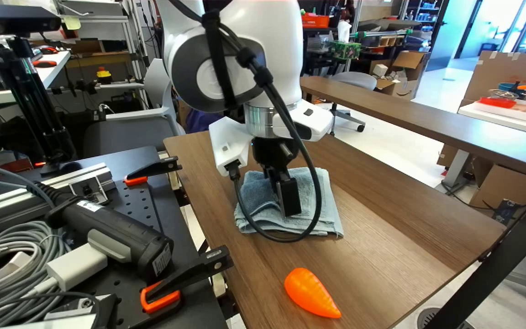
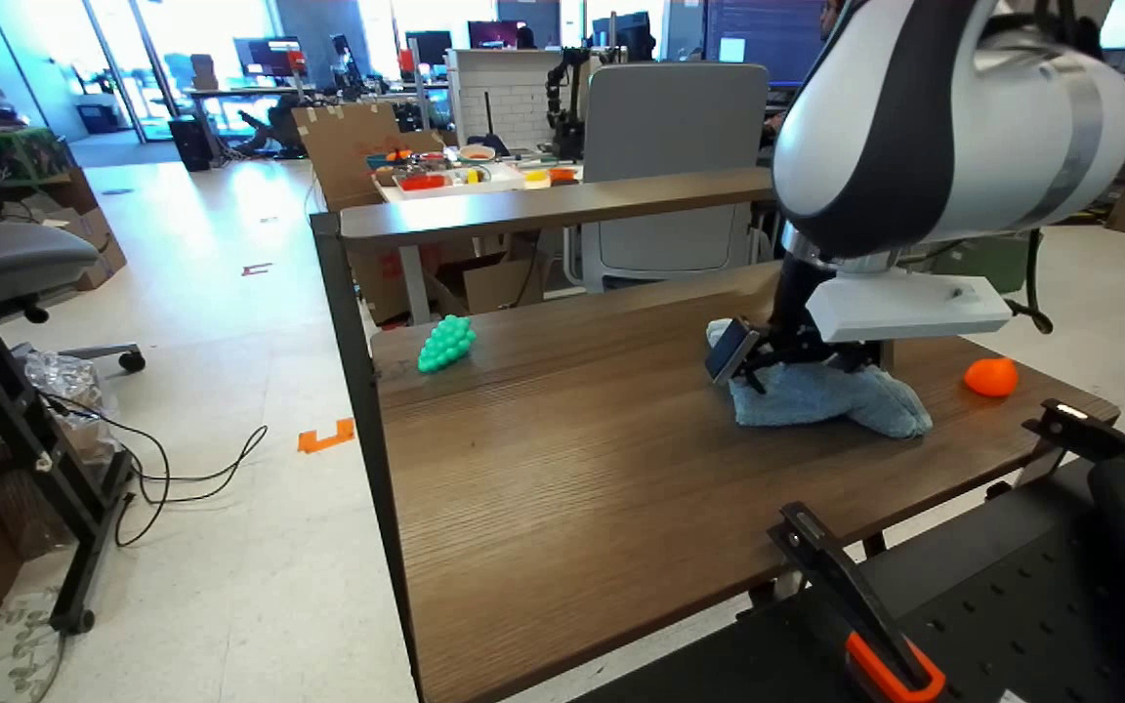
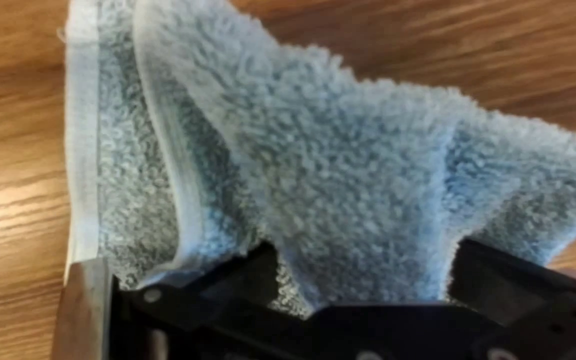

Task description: Use the towel to wipe the table

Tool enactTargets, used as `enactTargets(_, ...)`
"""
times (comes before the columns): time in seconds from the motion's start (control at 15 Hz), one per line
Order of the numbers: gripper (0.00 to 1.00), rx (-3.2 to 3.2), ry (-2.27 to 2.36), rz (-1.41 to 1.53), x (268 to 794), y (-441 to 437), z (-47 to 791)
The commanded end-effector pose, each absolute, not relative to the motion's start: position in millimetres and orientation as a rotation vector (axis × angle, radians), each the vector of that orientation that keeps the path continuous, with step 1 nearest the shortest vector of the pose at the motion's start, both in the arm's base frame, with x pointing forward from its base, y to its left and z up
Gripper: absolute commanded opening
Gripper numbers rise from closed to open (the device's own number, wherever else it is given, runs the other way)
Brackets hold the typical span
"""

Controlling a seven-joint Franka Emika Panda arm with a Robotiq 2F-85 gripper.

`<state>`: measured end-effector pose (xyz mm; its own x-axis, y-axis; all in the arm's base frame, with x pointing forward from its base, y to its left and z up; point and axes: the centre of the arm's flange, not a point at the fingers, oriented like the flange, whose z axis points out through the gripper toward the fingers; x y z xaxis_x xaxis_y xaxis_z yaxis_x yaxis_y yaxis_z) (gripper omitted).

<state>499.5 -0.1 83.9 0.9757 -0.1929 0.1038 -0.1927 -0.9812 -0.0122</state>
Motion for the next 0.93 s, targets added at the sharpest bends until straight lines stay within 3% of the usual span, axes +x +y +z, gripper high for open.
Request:
enactTargets(0.0,1.0,-3.105,0.303,-0.218,504.6,12.2,69.5)
enactTargets(0.33,1.0,-3.003,0.505,-0.276,556.1,9.2,111.5)
enactTargets(0.87,1.0,-2.934,0.539,-0.333,534.5,-33.5,225.6)
